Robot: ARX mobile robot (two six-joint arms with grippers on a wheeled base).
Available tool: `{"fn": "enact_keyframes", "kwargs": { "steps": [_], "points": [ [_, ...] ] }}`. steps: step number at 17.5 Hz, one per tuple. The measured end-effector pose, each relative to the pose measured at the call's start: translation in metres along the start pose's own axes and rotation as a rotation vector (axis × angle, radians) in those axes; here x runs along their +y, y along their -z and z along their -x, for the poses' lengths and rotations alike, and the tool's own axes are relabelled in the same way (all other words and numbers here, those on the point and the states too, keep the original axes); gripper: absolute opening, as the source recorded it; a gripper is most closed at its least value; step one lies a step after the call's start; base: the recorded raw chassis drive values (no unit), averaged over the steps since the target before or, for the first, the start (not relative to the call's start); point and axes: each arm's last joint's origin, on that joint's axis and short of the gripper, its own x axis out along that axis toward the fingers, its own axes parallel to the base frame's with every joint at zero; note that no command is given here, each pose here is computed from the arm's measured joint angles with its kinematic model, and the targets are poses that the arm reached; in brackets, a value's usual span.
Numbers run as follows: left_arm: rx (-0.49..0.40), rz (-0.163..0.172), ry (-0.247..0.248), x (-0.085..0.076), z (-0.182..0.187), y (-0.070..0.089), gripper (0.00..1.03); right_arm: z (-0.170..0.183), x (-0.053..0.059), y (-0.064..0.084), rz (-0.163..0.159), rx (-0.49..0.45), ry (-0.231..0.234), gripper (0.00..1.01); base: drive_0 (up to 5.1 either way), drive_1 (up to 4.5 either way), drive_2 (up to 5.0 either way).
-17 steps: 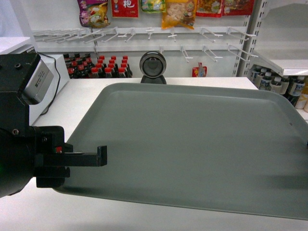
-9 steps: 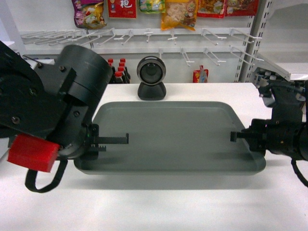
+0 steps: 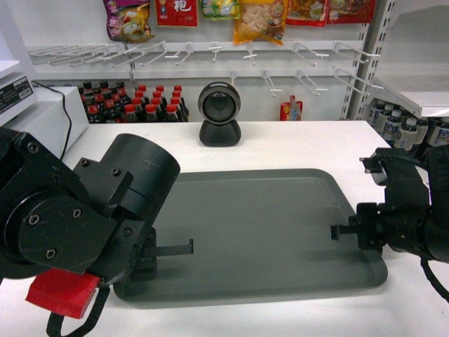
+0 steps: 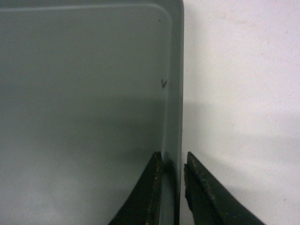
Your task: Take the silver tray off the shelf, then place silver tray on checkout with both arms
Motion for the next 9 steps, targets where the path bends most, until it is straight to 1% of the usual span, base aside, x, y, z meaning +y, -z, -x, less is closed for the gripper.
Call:
{"fn": "enact_keyframes", "kwargs": {
  "steps": [1, 2, 3, 4, 5, 6, 7, 8, 9],
  "points": [
    [0.001, 0.005, -0.001, 0.001, 0.000, 0.000, 0.27, 0.001, -0.001, 0.003, 0.005, -0.001, 0.004, 0.23, 0.0, 0.00, 0.0],
    [-0.020, 0.028, 0.017, 0.003, 0.000, -0.004, 0.36, 0.003, -0.006, 0.003, 0.001, 0.000, 0.016, 0.32, 0.0, 0.00, 0.0],
    [-0.058, 0.057, 0.034, 0.008, 0.003, -0.010, 0.45, 0.008, -0.009, 0.000, 0.000, -0.016, 0.020, 0.41, 0.0, 0.00, 0.0],
    [-0.103, 0.105, 0.061, 0.016, 0.009, -0.018, 0.54, 0.016, -0.015, -0.005, -0.001, -0.038, 0.015, 0.50, 0.0, 0.00, 0.0],
    [-0.164, 0.164, 0.088, 0.028, 0.018, -0.028, 0.63, 0.026, -0.022, -0.015, 0.006, -0.091, 0.015, 0.59, 0.0, 0.00, 0.0],
    [-0.248, 0.225, 0.088, 0.041, 0.031, -0.042, 0.72, 0.033, -0.024, -0.029, 0.017, -0.197, 0.045, 0.64, 0.0, 0.00, 0.0],
    [-0.485, 0.272, 0.223, 0.053, 0.040, -0.056, 0.65, 0.042, -0.027, -0.033, 0.027, -0.391, 0.154, 0.54, 0.0, 0.00, 0.0],
    [-0.635, 0.216, 0.303, 0.068, 0.049, -0.050, 0.54, 0.055, -0.024, -0.020, 0.030, -0.440, 0.192, 0.44, 0.0, 0.00, 0.0],
    [-0.687, 0.142, 0.318, 0.080, 0.053, -0.032, 0.45, 0.068, -0.022, 0.003, 0.029, -0.404, 0.201, 0.34, 0.0, 0.00, 0.0]
  ]
}}
